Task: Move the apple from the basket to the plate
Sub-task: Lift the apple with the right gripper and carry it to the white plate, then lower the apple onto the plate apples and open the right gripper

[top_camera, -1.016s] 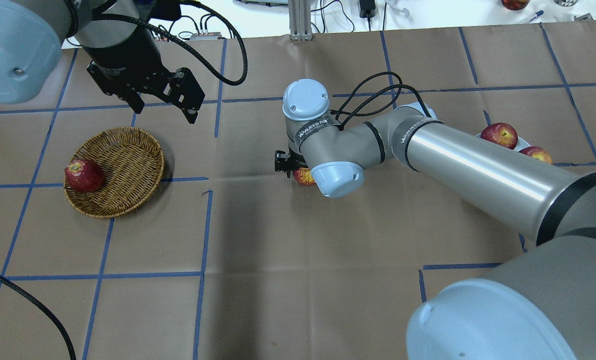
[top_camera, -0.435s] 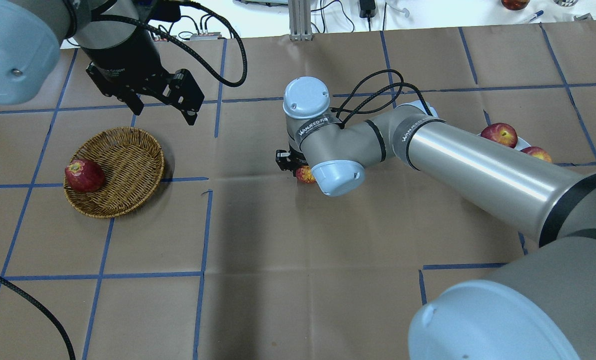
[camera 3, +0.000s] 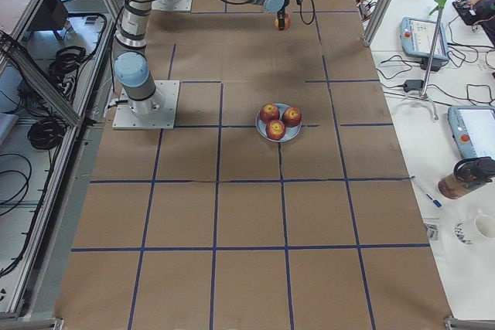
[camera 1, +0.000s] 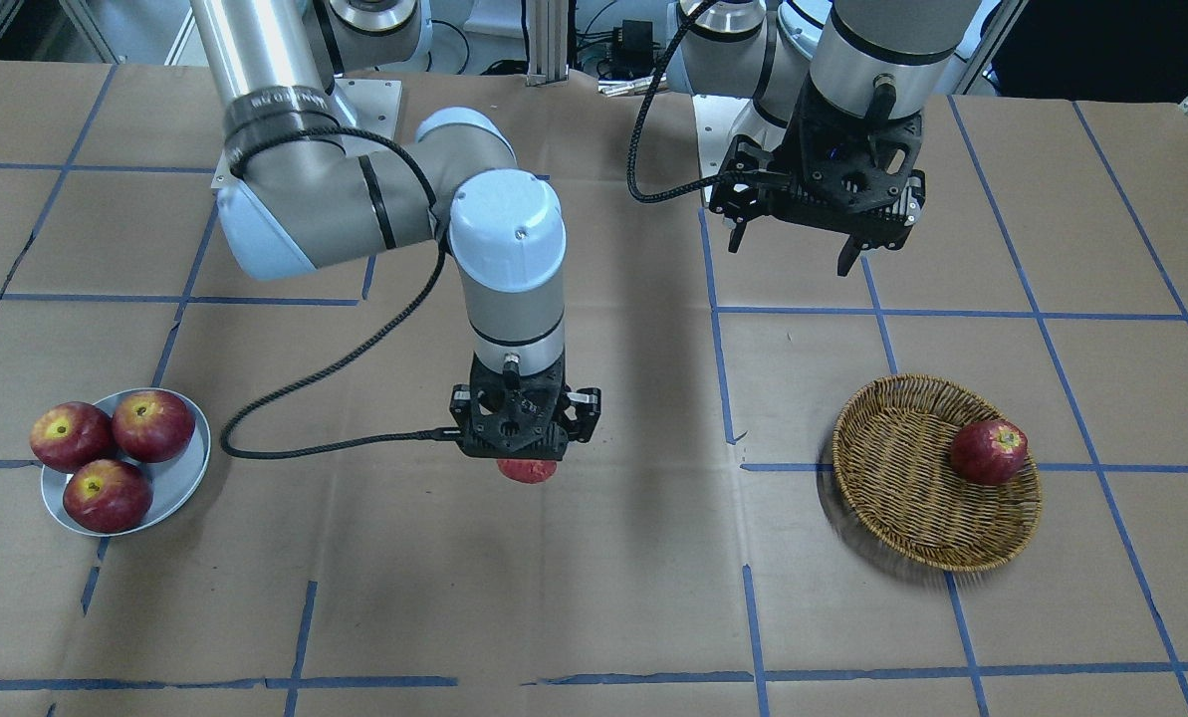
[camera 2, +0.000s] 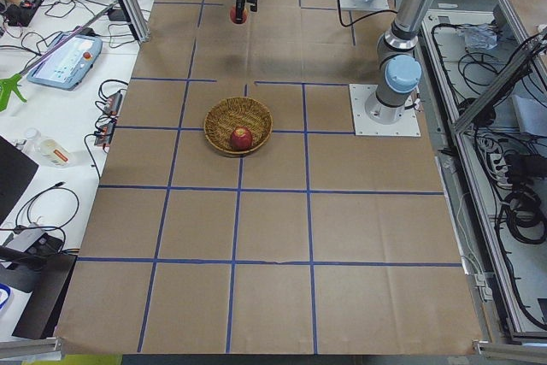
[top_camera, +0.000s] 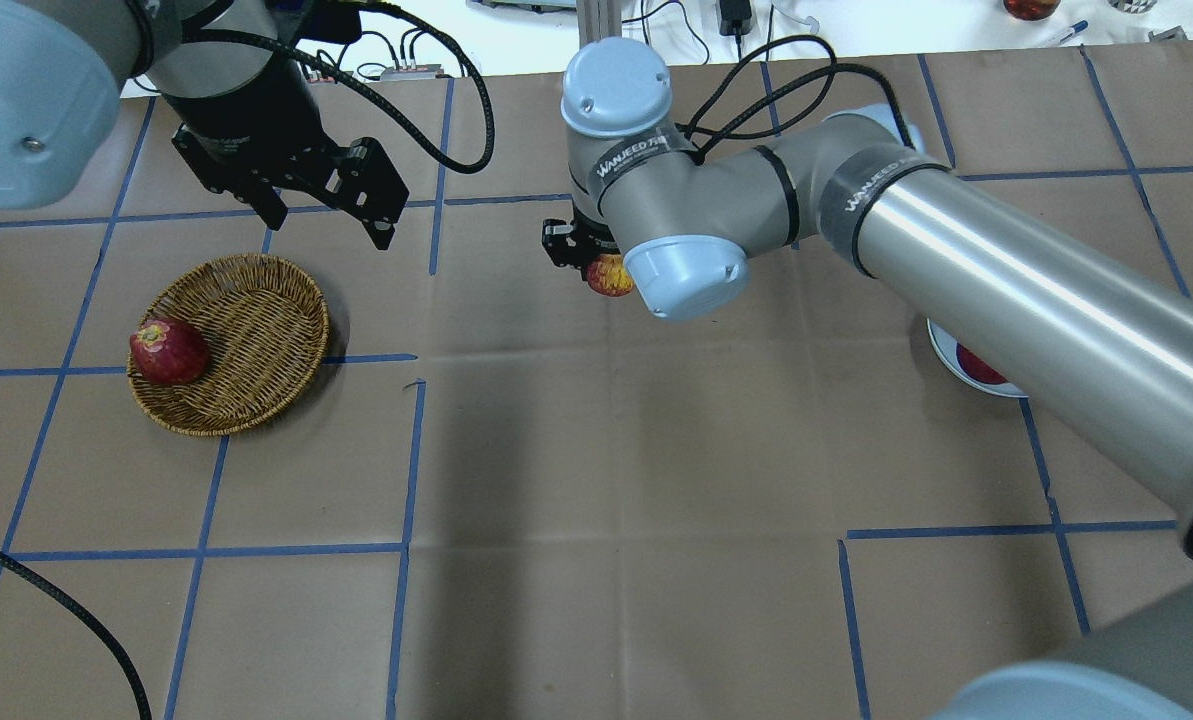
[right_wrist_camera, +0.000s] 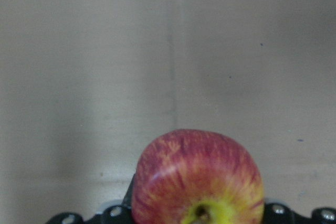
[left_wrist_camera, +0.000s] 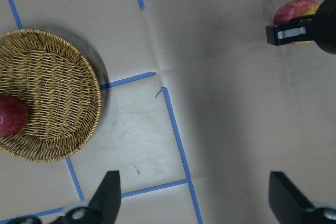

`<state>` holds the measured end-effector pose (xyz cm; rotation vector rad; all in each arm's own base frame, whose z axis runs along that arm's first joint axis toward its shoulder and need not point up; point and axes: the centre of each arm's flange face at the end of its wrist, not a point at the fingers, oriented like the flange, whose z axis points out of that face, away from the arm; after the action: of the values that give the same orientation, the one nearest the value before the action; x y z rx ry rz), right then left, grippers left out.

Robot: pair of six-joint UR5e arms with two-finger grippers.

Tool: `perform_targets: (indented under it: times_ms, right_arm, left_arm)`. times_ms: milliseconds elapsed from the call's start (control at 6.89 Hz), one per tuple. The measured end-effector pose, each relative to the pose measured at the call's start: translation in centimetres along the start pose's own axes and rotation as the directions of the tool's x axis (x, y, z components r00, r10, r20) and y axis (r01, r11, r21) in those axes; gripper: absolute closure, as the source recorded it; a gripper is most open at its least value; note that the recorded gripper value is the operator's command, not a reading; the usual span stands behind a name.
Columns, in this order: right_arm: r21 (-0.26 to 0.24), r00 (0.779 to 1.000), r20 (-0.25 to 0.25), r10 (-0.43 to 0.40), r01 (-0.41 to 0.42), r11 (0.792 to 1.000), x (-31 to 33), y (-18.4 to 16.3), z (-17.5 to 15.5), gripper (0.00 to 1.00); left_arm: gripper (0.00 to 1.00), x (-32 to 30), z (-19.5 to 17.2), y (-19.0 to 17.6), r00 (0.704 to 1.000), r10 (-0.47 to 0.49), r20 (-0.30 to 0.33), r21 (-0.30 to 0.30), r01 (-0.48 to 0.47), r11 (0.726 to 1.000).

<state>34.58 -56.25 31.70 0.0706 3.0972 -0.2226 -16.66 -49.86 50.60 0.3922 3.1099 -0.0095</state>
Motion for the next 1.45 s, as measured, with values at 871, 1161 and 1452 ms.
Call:
perform_targets:
  times_ms: [871, 1161, 1452]
  right_arm:
    - [-0.094, 0.975, -0.062, -0.216, 0.209, 0.973, 30.1, -3.2, -8.4, 0.43]
    - [-0.134, 0.966, -0.023, -0.258, 0.253, 0.958, 39.7, -1.9, -6.5, 0.43]
    - [-0.126, 0.963, 0.015, -0.269, 0.269, 0.955, 44.4, -1.0, -3.3, 0.43]
  left_arm:
    - [0.0, 0.0, 0.1, 0.0, 1.0, -0.001, -0.001, -0.004, 0.001, 1.0]
    - [0.0, 0.0, 0.1, 0.0, 1.0, 0.0, -0.001, -0.004, 0.0, 1.0]
    - [0.0, -0.1, 0.1, 0.0, 1.0, 0.001, -0.001, -0.006, -0.001, 1.0]
